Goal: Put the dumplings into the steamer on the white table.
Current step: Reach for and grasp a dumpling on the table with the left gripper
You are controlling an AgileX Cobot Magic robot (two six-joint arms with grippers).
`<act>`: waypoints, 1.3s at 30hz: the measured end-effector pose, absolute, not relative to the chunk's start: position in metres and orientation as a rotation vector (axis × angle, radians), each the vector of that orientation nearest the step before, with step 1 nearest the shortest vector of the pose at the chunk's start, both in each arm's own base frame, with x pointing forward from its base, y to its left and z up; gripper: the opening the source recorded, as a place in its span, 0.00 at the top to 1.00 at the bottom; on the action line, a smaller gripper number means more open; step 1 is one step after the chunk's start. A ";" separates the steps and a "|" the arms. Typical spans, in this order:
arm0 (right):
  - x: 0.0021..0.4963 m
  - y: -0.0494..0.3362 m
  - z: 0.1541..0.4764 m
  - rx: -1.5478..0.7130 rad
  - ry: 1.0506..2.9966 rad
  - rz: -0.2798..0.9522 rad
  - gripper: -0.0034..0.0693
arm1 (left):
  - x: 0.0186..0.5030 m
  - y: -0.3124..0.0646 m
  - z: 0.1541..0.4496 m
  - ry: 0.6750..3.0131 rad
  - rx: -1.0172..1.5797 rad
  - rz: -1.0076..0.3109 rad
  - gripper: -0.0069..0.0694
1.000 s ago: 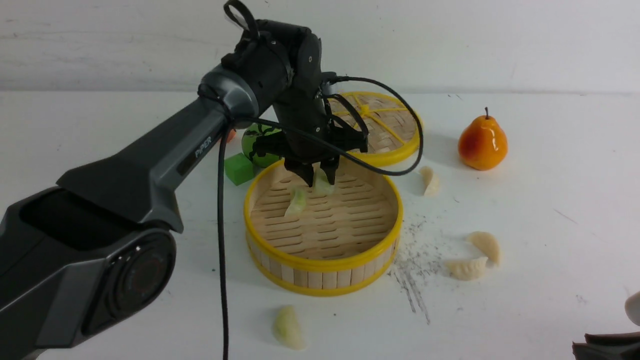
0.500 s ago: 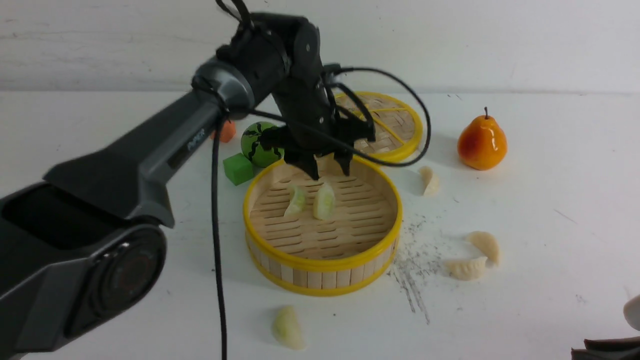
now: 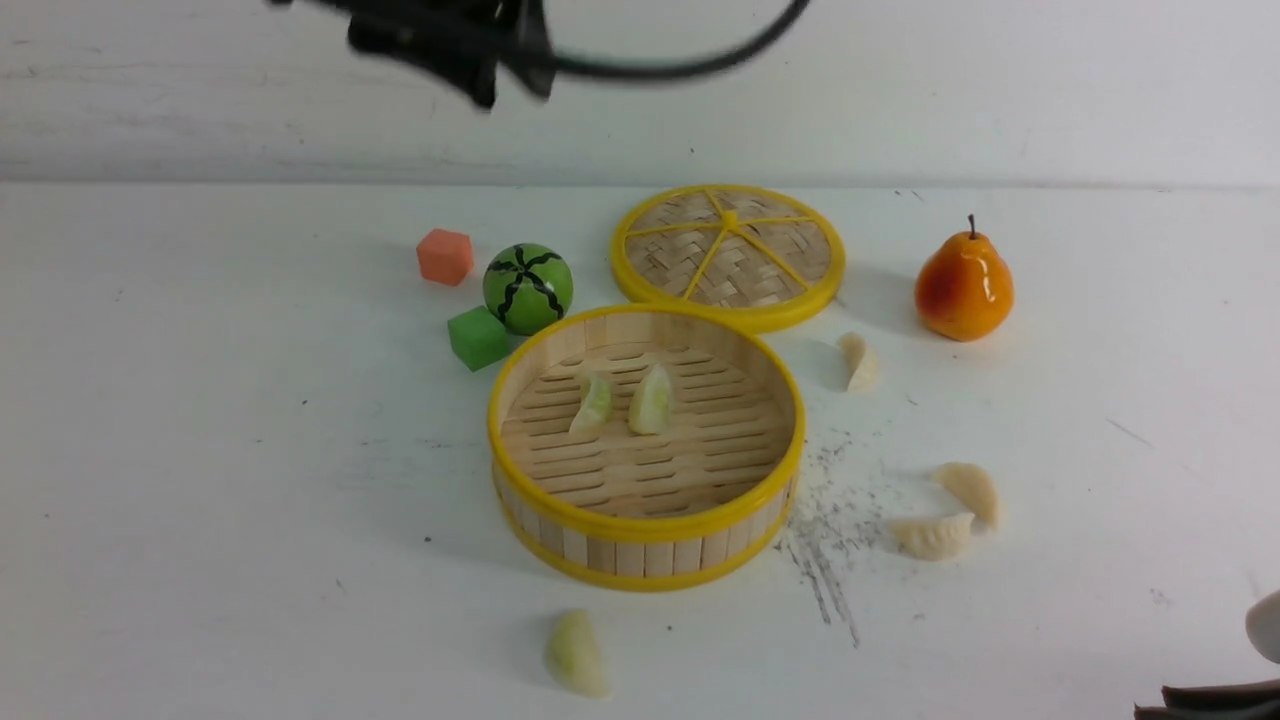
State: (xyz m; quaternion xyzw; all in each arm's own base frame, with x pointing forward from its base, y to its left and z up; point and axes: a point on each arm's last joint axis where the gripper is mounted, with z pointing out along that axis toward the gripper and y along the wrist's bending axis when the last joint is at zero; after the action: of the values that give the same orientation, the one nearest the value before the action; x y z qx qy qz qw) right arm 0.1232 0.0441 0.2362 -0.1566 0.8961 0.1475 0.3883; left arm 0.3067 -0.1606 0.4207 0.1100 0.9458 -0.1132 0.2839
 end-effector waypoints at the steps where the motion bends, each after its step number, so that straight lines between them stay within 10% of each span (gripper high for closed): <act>1: 0.123 0.044 0.236 -0.396 2.277 0.375 0.74 | 0.303 -0.159 0.419 2.539 0.295 -0.300 0.61; 6: 0.125 0.044 0.238 -0.378 2.261 0.374 0.73 | 0.277 -0.148 0.297 2.755 0.192 -0.284 0.62; 12: 0.125 0.044 0.238 -0.376 2.259 0.373 0.72 | 0.265 -0.146 0.224 2.734 -0.069 -0.420 0.49; 18: 0.126 0.044 0.238 -0.366 2.251 0.374 0.71 | 0.270 -0.155 0.200 2.783 -0.125 -0.452 0.29; 26: 0.126 0.043 0.239 -0.359 2.241 0.367 0.71 | 0.272 -0.192 0.195 2.802 0.039 -0.419 0.27; 39: 0.127 0.044 0.240 -0.343 2.238 0.383 0.69 | 0.281 -0.199 0.168 2.846 0.125 -0.208 0.63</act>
State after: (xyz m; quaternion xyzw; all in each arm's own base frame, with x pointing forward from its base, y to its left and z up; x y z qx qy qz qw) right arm 0.1266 0.0438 0.2396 -0.1363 0.8888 0.1521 0.4102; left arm 0.2810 -0.1993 0.1683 0.0434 0.9862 -0.0720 0.1423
